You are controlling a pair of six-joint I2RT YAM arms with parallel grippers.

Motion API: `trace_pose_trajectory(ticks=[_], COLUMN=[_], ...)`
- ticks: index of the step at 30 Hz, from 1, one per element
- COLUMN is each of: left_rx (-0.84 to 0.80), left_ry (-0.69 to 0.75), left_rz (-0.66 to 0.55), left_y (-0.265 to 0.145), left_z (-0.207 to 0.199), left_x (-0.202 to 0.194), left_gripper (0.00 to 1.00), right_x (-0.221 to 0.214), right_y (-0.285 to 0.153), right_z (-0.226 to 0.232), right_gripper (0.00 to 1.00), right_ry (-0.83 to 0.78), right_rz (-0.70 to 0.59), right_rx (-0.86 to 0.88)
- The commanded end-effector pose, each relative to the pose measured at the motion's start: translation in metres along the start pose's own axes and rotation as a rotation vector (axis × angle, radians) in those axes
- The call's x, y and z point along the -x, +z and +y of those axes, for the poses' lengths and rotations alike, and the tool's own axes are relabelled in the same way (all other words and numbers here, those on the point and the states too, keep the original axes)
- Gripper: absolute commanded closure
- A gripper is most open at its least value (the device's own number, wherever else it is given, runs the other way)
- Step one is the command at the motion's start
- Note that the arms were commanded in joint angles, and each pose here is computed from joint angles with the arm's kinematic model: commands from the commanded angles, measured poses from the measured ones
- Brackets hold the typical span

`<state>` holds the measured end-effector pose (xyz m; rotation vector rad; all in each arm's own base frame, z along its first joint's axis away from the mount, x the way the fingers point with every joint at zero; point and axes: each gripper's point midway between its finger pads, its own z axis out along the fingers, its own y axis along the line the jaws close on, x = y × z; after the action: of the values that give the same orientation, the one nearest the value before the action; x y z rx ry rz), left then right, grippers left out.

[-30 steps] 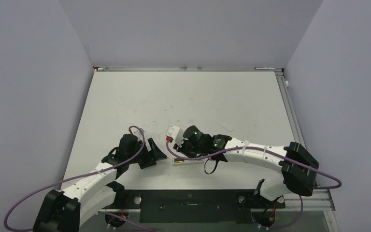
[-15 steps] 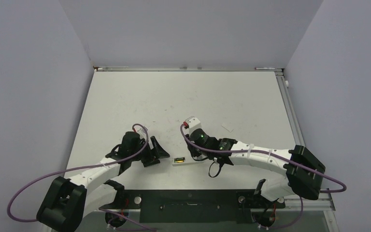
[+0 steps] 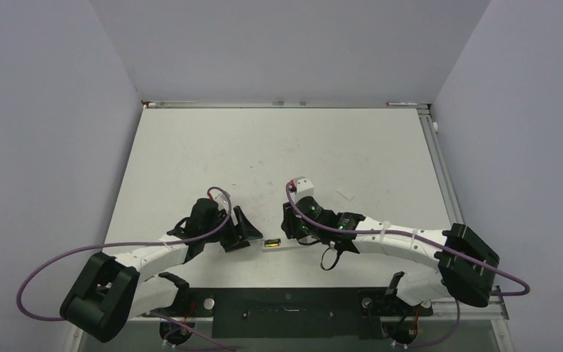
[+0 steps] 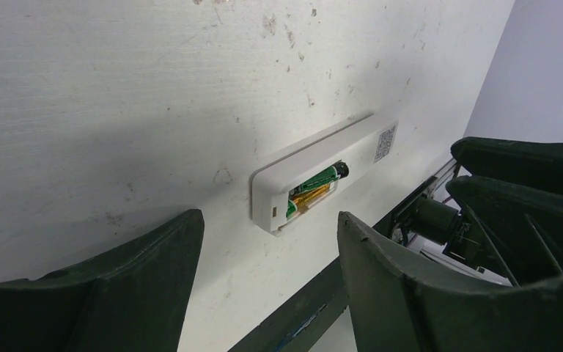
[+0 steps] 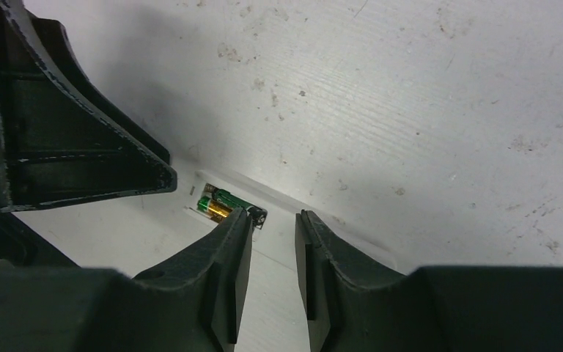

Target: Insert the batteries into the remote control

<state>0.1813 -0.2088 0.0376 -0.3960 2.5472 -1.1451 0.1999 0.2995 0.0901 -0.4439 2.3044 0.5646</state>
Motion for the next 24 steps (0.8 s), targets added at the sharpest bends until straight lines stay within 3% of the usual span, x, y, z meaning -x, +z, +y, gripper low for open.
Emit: trace_pose_trajectory(ticks=[1,15,24], left_rx=[-0.051,-0.043,-0.046], left_ry=[0.032,0.028,0.027], left_rz=[-0.007,0.040,0.062], left_y=[0.007,0.017,0.020], left_z=[-0.019,-0.012,-0.009], left_x=[0.007,-0.001,-0.007], left_gripper=[0.37,0.62,0.70], right_x=[0.009,-0.017,-0.022], right_y=[0.005,0.028,0.030], right_z=[0.020,0.026,0.026], right_gripper=[0.72,0.81,0.83], right_ry=[0.085,0.149,0.152], right_rz=[-0.023,0.065,0.080], right_rx=[0.076,0.072,0.063])
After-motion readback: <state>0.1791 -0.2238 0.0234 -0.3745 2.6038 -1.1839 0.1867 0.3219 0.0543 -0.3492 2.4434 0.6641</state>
